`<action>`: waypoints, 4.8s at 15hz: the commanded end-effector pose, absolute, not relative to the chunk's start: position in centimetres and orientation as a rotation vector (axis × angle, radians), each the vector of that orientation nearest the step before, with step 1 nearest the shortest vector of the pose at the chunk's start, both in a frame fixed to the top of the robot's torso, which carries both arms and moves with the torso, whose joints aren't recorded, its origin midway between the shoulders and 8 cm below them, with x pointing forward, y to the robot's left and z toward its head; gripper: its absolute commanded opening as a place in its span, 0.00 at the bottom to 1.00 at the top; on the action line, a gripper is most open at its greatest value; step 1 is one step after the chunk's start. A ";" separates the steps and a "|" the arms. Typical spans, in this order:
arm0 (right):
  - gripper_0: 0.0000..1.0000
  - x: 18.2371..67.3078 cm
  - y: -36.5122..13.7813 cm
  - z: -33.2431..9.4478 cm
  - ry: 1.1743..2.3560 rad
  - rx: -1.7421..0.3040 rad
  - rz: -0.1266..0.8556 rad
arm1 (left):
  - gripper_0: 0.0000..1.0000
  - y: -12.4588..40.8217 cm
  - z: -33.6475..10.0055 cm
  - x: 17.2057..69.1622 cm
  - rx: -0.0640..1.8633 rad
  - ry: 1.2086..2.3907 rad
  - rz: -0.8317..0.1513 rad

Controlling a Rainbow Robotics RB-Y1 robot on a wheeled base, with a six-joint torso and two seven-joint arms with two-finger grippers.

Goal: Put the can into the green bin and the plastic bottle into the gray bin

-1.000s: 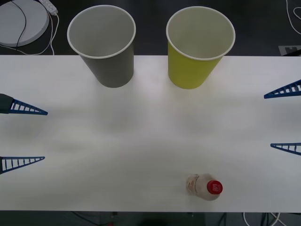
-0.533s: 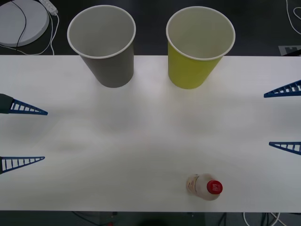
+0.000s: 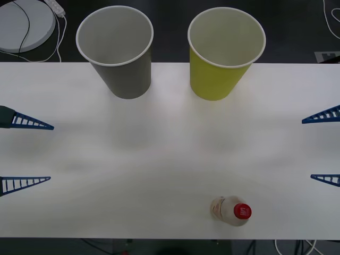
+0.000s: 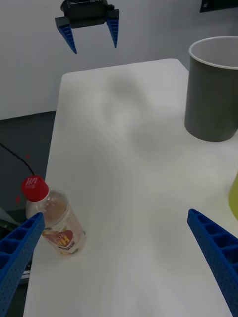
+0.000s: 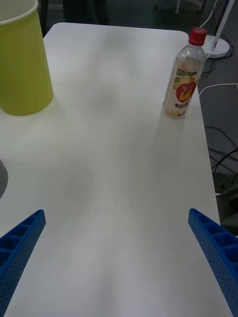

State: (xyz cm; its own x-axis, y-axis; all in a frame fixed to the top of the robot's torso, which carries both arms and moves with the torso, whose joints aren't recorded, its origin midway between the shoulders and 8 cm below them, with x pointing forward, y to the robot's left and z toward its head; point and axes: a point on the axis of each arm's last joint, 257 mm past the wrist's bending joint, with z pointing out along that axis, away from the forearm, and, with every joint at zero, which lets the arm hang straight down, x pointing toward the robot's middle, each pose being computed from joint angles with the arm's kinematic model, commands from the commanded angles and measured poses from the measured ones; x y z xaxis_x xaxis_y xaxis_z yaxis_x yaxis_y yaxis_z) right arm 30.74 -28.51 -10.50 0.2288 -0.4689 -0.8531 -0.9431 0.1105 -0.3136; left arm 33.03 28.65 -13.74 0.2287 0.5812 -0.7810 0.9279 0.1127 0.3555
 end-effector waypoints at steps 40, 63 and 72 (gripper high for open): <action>1.00 26.3 -22.2 -31.4 1.235 -1.460 0.736 | 1.00 28.7 -13.7 33.0 1.575 1.458 -0.470; 1.00 27.0 -16.2 -31.7 1.166 -1.441 0.796 | 1.00 28.7 -13.7 33.0 1.575 1.458 -0.470; 1.00 27.2 -14.7 -31.9 1.160 -1.431 0.806 | 1.00 28.7 -13.7 33.0 1.575 1.458 -0.470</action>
State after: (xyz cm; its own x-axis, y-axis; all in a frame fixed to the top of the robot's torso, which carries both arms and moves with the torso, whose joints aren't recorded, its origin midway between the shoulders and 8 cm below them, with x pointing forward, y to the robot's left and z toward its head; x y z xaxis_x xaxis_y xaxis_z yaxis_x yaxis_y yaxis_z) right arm 27.23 -14.87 -31.82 0.2977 -0.2249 -0.9278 -0.9477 0.0473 -0.3155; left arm 33.03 28.65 -13.74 0.2287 0.5812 -0.7810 0.9279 0.1126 0.3555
